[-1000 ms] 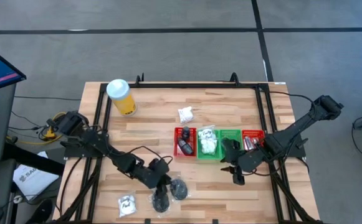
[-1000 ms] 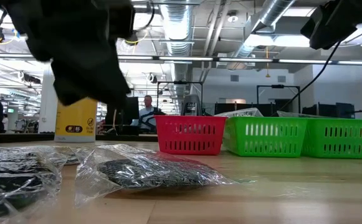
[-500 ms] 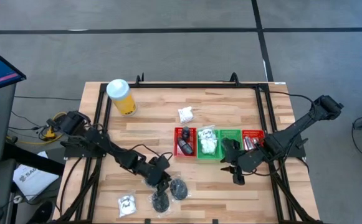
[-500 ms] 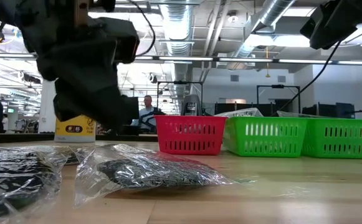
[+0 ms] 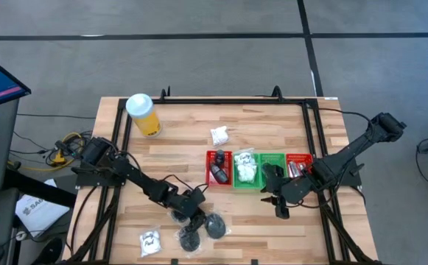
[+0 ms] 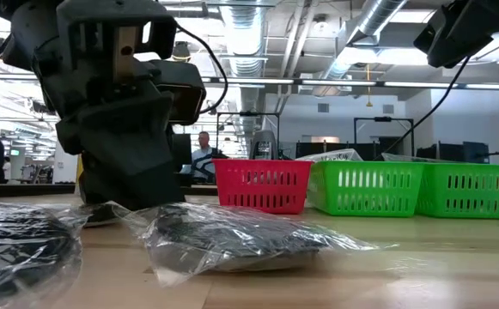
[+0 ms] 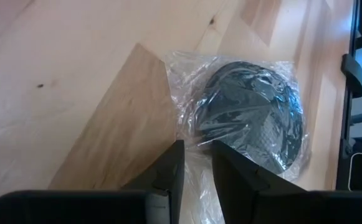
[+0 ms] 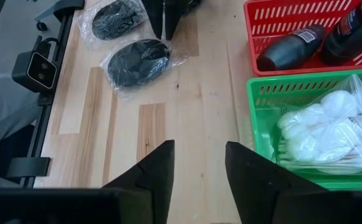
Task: Pick & Place Travel size toiletries
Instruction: Put the black hairbrush into the right green bin
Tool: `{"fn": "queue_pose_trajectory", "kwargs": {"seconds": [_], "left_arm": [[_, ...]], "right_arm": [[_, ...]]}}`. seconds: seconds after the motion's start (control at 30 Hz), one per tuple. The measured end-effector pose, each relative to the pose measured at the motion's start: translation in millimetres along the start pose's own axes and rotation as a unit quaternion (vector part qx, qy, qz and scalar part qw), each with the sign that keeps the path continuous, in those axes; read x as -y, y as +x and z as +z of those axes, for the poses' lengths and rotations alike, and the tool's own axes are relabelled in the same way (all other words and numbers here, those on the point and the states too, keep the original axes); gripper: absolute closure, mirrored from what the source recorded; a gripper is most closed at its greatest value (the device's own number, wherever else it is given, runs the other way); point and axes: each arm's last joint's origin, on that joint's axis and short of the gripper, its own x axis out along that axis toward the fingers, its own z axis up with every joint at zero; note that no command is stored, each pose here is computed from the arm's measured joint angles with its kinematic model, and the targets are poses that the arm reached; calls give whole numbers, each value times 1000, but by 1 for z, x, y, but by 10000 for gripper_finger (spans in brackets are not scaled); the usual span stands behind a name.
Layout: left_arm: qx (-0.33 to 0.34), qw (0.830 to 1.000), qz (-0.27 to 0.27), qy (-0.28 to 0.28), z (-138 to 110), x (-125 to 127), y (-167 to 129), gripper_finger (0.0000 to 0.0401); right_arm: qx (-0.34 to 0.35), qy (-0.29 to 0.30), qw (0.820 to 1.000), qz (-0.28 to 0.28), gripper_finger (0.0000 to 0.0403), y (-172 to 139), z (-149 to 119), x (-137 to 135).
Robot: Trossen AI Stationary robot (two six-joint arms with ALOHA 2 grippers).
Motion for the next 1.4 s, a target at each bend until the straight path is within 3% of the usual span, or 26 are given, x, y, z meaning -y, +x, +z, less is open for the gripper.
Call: {"fn": "queue_pose_trajectory", "kwargs": {"seconds": [0.2, 0.4, 0.77, 1.0, 1.4], "left_arm": [[-2, 1000, 1, 3, -1, -1, 0, 338], [-4, 1000, 1, 13, -1, -1, 0, 394], [39, 998, -23, 40, 20, 11, -29, 352], [-23, 1000, -3, -8, 7, -1, -12, 338], [-75, 996, -32, -37, 3, -1, -6, 324]], "right_arm": [[0, 0, 1000, 0, 269, 0, 0, 0], [0, 0, 1000, 0, 272, 0, 0, 0], [-1, -1, 1000, 0, 274, 0, 0, 0], [-1, -4, 1000, 3, 274, -1, -1, -2], [-1, -4, 1000, 3, 274, -1, -1, -2]]}}
